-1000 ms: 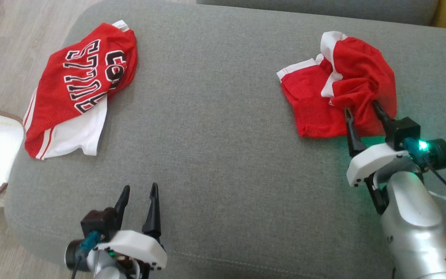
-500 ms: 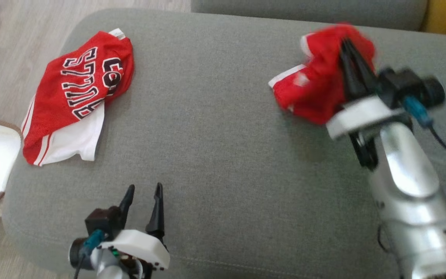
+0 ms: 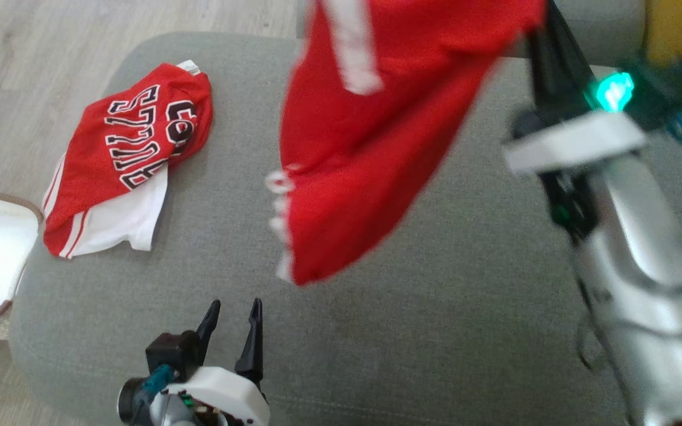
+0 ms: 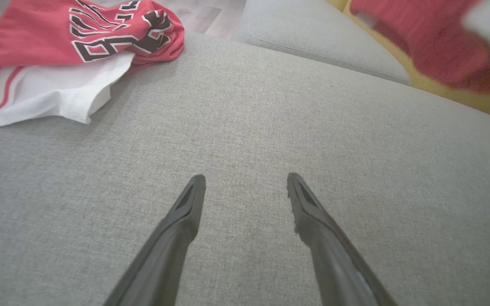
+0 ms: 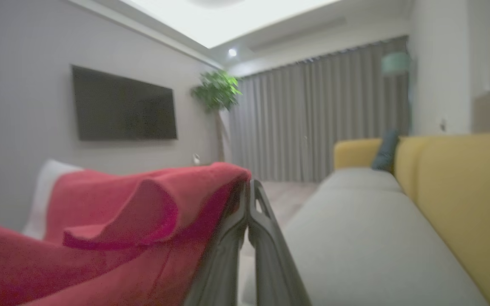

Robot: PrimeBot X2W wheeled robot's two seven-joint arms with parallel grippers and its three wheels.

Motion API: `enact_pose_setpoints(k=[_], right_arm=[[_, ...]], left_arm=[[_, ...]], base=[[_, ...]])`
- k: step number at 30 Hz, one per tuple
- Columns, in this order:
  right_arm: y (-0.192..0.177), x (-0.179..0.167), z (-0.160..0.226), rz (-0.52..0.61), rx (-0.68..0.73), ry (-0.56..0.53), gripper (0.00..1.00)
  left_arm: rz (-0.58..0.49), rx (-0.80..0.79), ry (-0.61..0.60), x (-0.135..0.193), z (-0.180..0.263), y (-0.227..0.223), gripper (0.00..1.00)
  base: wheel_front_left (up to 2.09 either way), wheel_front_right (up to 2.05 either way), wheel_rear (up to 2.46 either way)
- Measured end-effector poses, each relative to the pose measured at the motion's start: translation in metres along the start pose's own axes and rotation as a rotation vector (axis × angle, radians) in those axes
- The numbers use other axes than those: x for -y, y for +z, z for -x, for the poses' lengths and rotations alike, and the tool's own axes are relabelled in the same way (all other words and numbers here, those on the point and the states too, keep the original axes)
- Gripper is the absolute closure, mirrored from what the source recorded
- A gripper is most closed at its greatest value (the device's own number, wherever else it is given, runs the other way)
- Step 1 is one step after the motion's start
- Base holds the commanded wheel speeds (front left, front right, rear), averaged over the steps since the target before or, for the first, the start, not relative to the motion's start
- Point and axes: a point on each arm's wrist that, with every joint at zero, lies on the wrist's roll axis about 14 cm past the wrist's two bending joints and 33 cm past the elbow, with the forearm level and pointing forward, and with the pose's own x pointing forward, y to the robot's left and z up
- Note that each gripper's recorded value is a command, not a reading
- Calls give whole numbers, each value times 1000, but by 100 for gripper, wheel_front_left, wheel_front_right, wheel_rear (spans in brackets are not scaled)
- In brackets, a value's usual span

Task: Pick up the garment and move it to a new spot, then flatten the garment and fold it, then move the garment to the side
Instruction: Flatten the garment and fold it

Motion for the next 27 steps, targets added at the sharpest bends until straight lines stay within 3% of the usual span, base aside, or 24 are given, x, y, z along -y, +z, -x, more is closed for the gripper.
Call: enact_pose_setpoints(k=[3, 4, 5, 8, 15, 19, 27], right_arm=[[-68, 58, 57, 14, -218, -159, 100], [-119, 101, 117, 23, -414, -298, 30], [-135, 118, 146, 28, -487, -362, 0], [-159, 157, 206, 62, -632, -502, 0], [-154, 159, 206, 59, -588, -550, 0], [-151, 137, 188, 59, -558, -479, 0], [-172, 19, 151, -11, -572, -116, 0]], left_arm=[[-2, -15, -8, 2, -2, -4, 0], [-3, -28, -15, 5, -4, -7, 0], [-3, -35, -17, 5, -5, -9, 0], [-5, -42, -32, 8, -11, -10, 0], [-13, -37, -59, 15, -24, -6, 0], [-13, -35, -73, 18, -25, -6, 0], [-14, -26, -69, 16, -22, -3, 0]], base=[[0, 0, 0], [0, 0, 0], [0, 0, 0], [0, 0, 0], [0, 0, 0], [0, 0, 0], [0, 0, 0]])
